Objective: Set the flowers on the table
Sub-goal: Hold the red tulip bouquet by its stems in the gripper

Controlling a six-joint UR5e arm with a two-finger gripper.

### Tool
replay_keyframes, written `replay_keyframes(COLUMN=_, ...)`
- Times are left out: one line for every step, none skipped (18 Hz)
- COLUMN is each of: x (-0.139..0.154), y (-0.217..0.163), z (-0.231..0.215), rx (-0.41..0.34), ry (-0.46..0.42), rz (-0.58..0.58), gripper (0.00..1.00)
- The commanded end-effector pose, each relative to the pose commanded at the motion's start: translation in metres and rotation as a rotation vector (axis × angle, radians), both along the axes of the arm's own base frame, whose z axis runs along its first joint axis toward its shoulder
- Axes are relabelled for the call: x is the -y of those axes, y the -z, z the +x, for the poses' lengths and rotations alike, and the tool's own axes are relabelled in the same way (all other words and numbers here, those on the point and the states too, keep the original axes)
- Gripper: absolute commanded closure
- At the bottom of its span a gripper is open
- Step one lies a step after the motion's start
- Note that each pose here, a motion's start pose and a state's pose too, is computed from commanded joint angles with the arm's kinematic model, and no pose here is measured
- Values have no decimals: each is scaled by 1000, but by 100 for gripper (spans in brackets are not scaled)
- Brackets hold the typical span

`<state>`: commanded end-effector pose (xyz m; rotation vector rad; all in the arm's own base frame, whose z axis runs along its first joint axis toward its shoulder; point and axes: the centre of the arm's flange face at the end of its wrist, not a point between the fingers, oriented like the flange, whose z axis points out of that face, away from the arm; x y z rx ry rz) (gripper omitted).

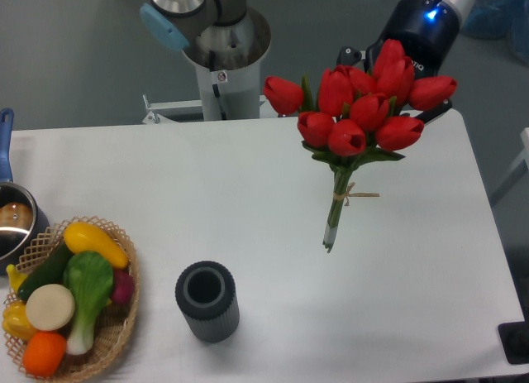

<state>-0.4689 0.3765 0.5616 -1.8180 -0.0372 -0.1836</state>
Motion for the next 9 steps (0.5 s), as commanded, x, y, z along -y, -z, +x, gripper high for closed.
replay_keyframes(x=0, y=0, z=0, rx=-3, ry=-3, rz=-3, gripper=69)
replay_keyframes(x=0, y=-1, z=1, rx=-3, ry=-1, rz=-3, gripper=69)
replay_keyframes(x=-1, y=0, z=0, rx=-1, ry=-2, rz=-3, gripper=69)
replay_keyframes(x=-1, y=-2, z=-1, rx=1, ry=-4, rz=-5, gripper=69)
replay_keyframes(x=-1, y=-3, z=-1, rx=1, ry=-6, rz=-7, gripper=69)
replay_keyframes(x=-1, y=-2, z=0, rx=-2, ry=-10, rz=-15, gripper=69)
replay_keyframes(x=-1, y=-1, z=-1, rx=-2, ry=-15, rz=-21, gripper=69)
replay_keyframes(x=-1, y=0, z=-2, rx=-4, ry=-23, rz=-33, gripper=69)
replay_keyframes(x=-2, y=1, z=-2, rx=-10, ry=-31, rz=-48, gripper=69)
